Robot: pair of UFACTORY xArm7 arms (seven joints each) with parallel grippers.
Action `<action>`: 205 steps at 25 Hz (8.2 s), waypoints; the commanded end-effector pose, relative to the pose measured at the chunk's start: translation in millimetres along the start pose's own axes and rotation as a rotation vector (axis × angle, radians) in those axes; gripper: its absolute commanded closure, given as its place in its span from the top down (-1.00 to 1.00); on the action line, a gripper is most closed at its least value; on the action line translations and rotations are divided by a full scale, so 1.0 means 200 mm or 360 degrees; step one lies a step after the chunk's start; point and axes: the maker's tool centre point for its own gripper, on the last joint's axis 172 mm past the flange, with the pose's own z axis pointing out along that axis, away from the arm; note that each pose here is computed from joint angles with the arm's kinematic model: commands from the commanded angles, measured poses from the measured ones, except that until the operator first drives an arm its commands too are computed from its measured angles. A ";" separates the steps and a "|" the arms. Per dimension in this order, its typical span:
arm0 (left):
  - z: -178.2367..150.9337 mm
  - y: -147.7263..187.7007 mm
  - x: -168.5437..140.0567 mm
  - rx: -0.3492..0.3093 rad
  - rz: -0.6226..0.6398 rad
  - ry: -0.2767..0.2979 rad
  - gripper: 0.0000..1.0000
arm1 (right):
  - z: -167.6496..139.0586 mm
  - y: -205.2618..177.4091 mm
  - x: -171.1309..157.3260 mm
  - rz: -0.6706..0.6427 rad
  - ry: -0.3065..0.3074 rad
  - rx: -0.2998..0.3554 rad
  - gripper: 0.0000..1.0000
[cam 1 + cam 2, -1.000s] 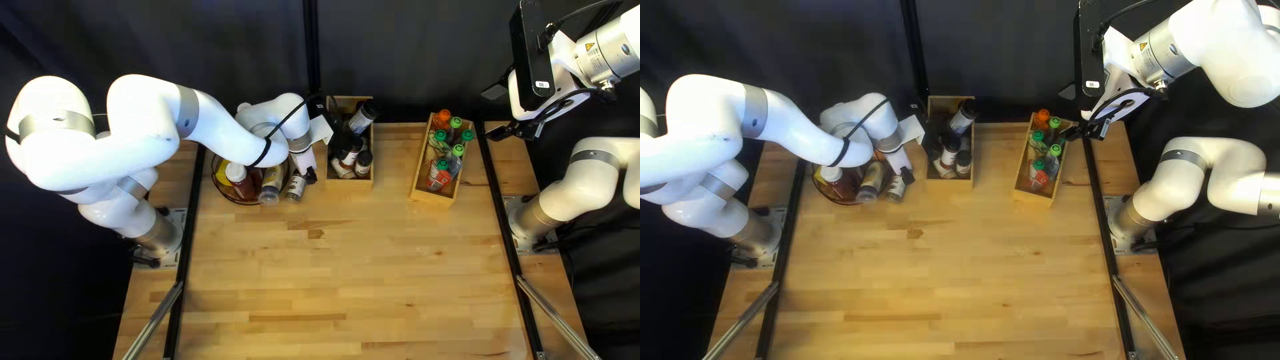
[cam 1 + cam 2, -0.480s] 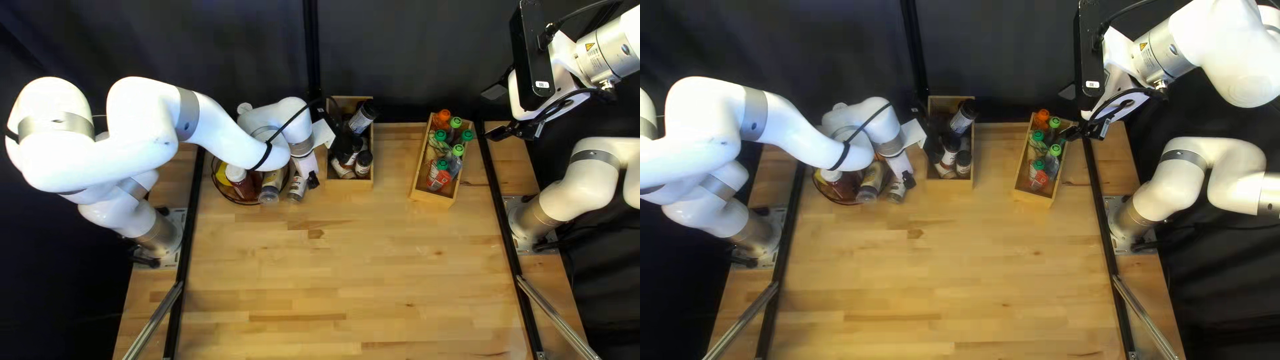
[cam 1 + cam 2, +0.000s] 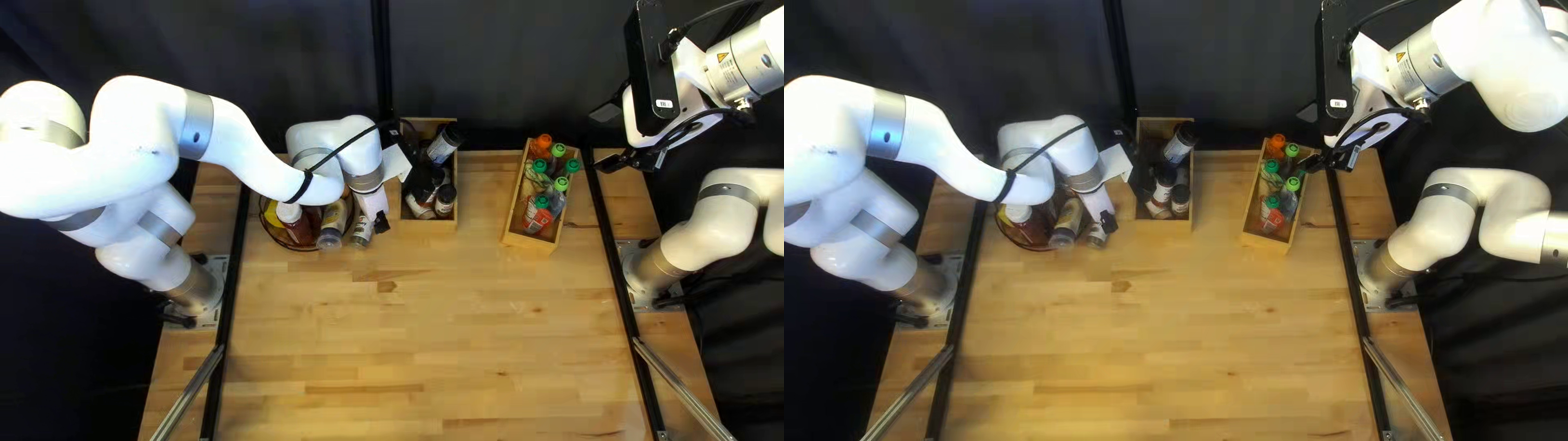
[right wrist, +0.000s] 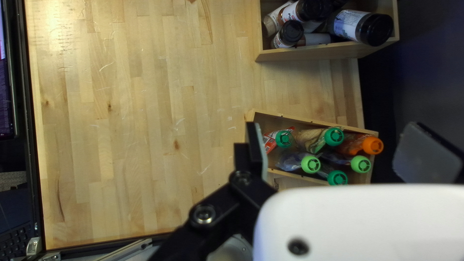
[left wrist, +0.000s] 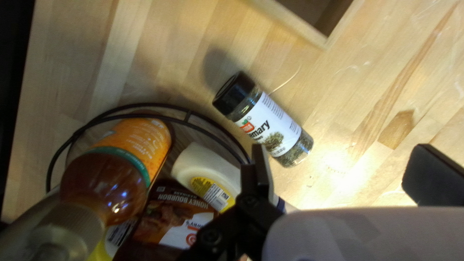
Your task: Separate condiments, baby food and spices and place it in 3 different racks/containers
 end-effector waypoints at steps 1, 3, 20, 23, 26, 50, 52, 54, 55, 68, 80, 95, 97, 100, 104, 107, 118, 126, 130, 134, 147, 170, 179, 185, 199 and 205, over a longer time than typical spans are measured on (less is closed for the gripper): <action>0.00 0.00 0.00 0.0000 0.0000 0.0000 1.00 | 0.00 0.00 0.00 0.0000 0.0000 0.0000 1.00; 0.00 0.00 0.00 0.0000 0.0000 0.0000 1.00 | 0.00 0.00 0.00 0.0000 0.0000 0.0000 1.00; 0.07 -0.26 0.08 -0.0068 -0.0124 0.0022 1.00 | 0.00 0.00 0.00 0.0000 0.0000 0.0000 1.00; 0.14 -0.29 0.10 -0.0079 -0.0142 0.0004 1.00 | 0.00 0.00 0.00 0.0000 0.0000 0.0000 1.00; 0.20 -0.30 0.12 -0.0090 -0.0149 -0.0015 1.00 | 0.00 0.00 0.00 0.0000 0.0000 0.0000 1.00; 0.48 -0.28 0.11 -0.0061 -0.0124 -0.0124 1.00 | 0.00 0.00 0.00 0.0000 0.0000 0.0000 1.00; 0.49 -0.27 0.11 -0.0062 -0.0122 -0.0129 1.00 | 0.00 0.00 0.00 0.0000 0.0000 0.0000 1.00; 0.50 -0.26 0.11 -0.0064 -0.0120 -0.0131 1.00 | 0.00 0.00 0.00 0.0000 0.0000 0.0000 1.00; 0.50 -0.26 0.11 -0.0064 -0.0119 -0.0131 1.00 | 0.00 0.00 0.00 0.0000 0.0000 0.0000 1.00; 0.50 -0.20 0.09 -0.0058 -0.0113 -0.0147 -1.00 | 0.00 0.00 0.00 0.0000 0.0000 0.0000 1.00; 0.23 -0.01 0.19 -0.0042 -0.0042 -0.0079 -1.00 | 0.00 0.00 0.00 0.0000 0.0000 0.0000 1.00; 0.31 0.25 0.07 -0.0110 -0.0080 -0.0058 1.00 | 0.00 0.00 0.00 0.0000 0.0000 0.0000 1.00; 0.35 0.26 0.07 -0.0110 -0.0121 -0.0057 1.00 | 0.00 0.00 0.00 0.0000 0.0000 0.0000 1.00; 0.39 0.23 0.08 -0.0105 -0.0181 -0.0057 1.00 | 0.00 0.00 0.00 0.0000 0.0000 0.0000 1.00; 0.45 0.15 0.06 -0.0104 -0.0266 -0.0061 1.00 | 0.00 0.00 0.00 0.0000 0.0000 0.0000 1.00; 0.47 0.13 0.05 -0.0105 -0.0301 -0.0056 1.00 | 0.00 0.00 0.00 0.0000 0.0000 0.0000 1.00; 0.55 0.12 0.00 -0.0079 -0.0388 -0.0032 1.00 | 0.00 0.00 0.00 0.0000 0.0000 0.0000 1.00; 0.56 0.14 0.00 -0.0058 -0.0398 -0.0042 -1.00 | 0.00 0.00 0.00 0.0000 0.0000 0.0000 1.00; 0.48 0.19 0.00 -0.0049 -0.0378 -0.0038 -1.00 | 0.00 0.00 0.00 0.0000 0.0000 0.0000 1.00; 0.29 0.28 0.07 -0.0027 -0.0314 -0.0013 -1.00 | 0.00 0.00 0.00 0.0000 0.0000 0.0000 1.00; 0.01 0.05 0.33 -0.0133 -0.0381 0.0182 -0.52 | 0.00 0.00 0.00 0.0000 0.0000 0.0000 1.00; -0.03 -0.32 0.66 -0.0392 -0.1563 0.0266 -1.00 | 0.00 0.00 0.00 0.0000 0.0000 0.0000 1.00; 0.04 -0.29 0.69 -0.0384 -0.1774 0.0393 -0.73 | 0.00 0.00 0.00 0.0000 0.0000 0.0000 1.00; -0.03 -0.22 0.68 -0.0385 -0.1800 0.0508 1.00 | 0.00 0.00 0.00 0.0000 0.0000 0.0000 1.00; -0.01 0.47 0.56 -0.0127 -0.0452 0.0444 1.00 | 0.00 0.00 0.00 0.0000 0.0000 0.0000 1.00; 0.04 0.68 0.39 0.0063 0.0324 0.0424 1.00 | 0.00 0.00 0.00 0.0000 0.0000 0.0000 1.00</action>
